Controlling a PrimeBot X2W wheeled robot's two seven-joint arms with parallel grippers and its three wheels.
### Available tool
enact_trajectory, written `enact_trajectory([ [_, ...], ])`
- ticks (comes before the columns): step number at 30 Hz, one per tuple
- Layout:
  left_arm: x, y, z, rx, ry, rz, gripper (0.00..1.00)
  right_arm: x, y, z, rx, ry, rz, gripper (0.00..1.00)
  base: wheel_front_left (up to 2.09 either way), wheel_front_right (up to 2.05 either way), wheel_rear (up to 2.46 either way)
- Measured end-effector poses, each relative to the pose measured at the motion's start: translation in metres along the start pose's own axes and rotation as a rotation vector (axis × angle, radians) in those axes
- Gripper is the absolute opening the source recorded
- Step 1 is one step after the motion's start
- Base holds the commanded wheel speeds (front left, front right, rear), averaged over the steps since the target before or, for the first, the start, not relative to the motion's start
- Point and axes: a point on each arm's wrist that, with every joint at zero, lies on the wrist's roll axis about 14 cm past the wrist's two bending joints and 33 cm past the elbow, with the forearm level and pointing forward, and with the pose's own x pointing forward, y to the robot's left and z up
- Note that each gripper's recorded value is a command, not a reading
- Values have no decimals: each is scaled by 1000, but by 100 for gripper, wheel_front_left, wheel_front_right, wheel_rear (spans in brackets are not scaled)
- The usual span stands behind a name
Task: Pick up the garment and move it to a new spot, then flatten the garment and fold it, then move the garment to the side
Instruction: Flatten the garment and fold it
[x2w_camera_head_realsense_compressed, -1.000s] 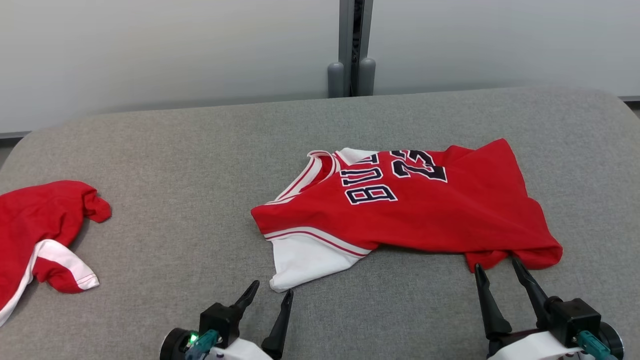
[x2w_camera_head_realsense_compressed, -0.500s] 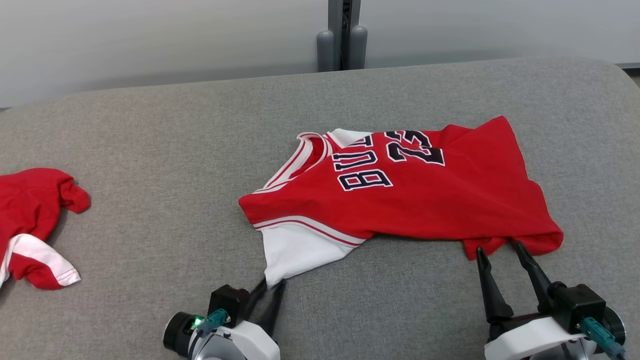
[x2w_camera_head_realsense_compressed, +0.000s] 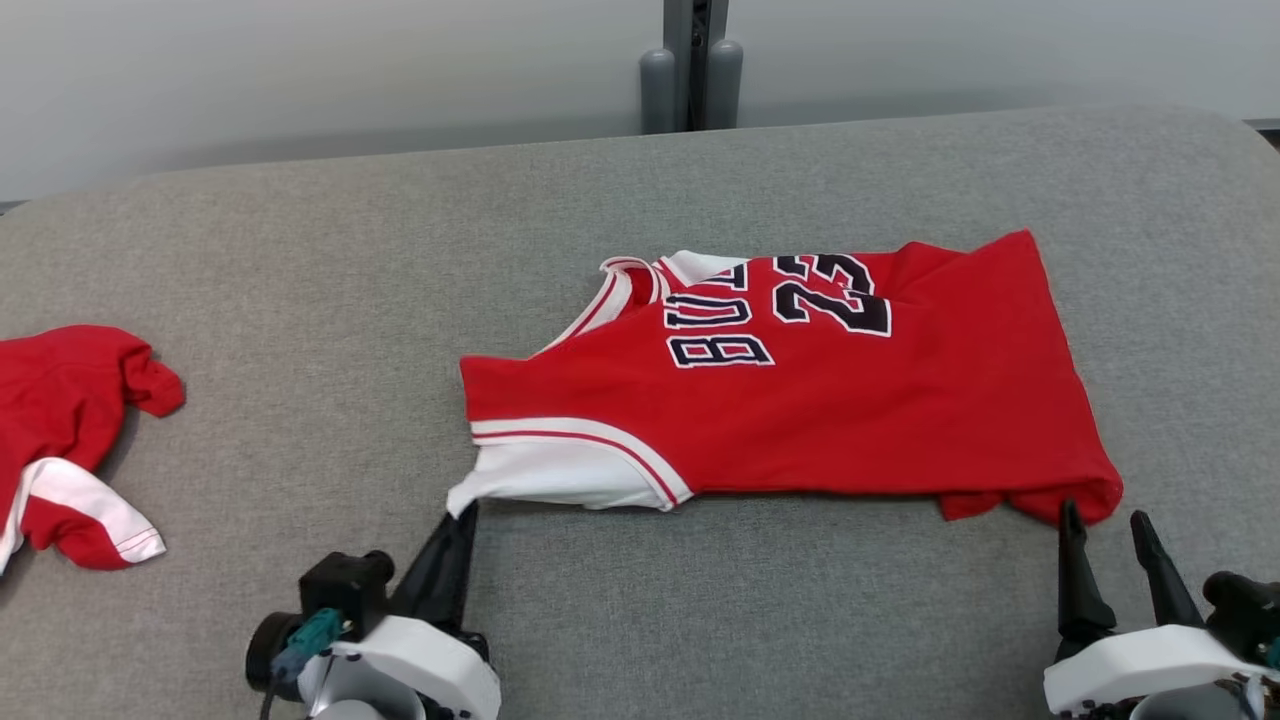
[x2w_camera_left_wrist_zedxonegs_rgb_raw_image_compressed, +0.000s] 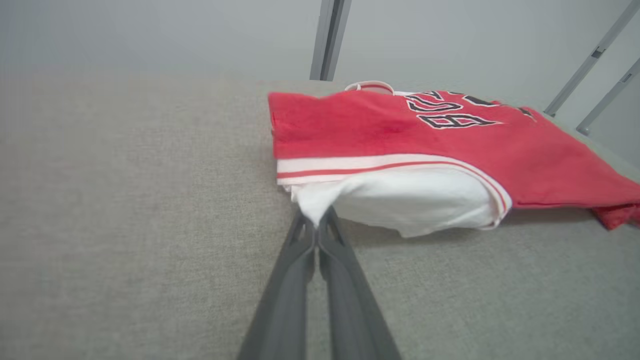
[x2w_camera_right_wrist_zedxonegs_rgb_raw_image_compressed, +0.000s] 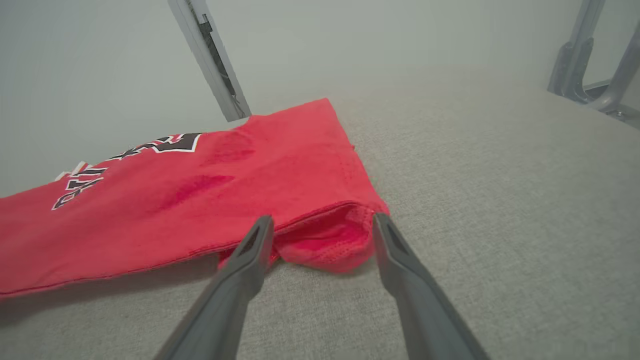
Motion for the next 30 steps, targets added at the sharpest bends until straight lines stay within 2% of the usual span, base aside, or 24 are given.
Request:
enact_trajectory([
  [3, -4, 14, 11, 4, -39, 37, 0, 5, -5, -11, 83, 32, -29, 100, 0, 0, 0],
  [7, -8, 27, 17, 10, -58, 74, 0, 13, -10, -21, 94, 79, -21, 100, 0, 0, 0],
  [15, -8, 32, 22, 9, -79, 90, 0, 17, -6, -33, 117, 126, -10, 100, 0, 0, 0],
  [16, -8, 33, 23, 11, -81, 91, 0, 17, -4, -35, 120, 130, -6, 69, 0, 0, 0],
  [17, -8, 34, 23, 11, -82, 94, 0, 17, -1, -36, 119, 134, 1, 46, 0, 0, 0],
  [19, -7, 35, 23, 13, -82, 97, 0, 16, 4, -39, 120, 140, 15, 11, 0, 0, 0],
  [20, -7, 35, 22, 13, -80, 98, 0, 17, 7, -39, 117, 140, 25, 0, 0, 0, 0],
  [27, -4, 37, 30, 15, -105, 97, 0, 23, 9, -15, 67, 68, 54, 0, 0, 0, 0],
  [30, -3, 41, 54, -88, -193, 116, 0, 27, 10, 7, 62, 2, 63, 0, 0, 0, 0],
])
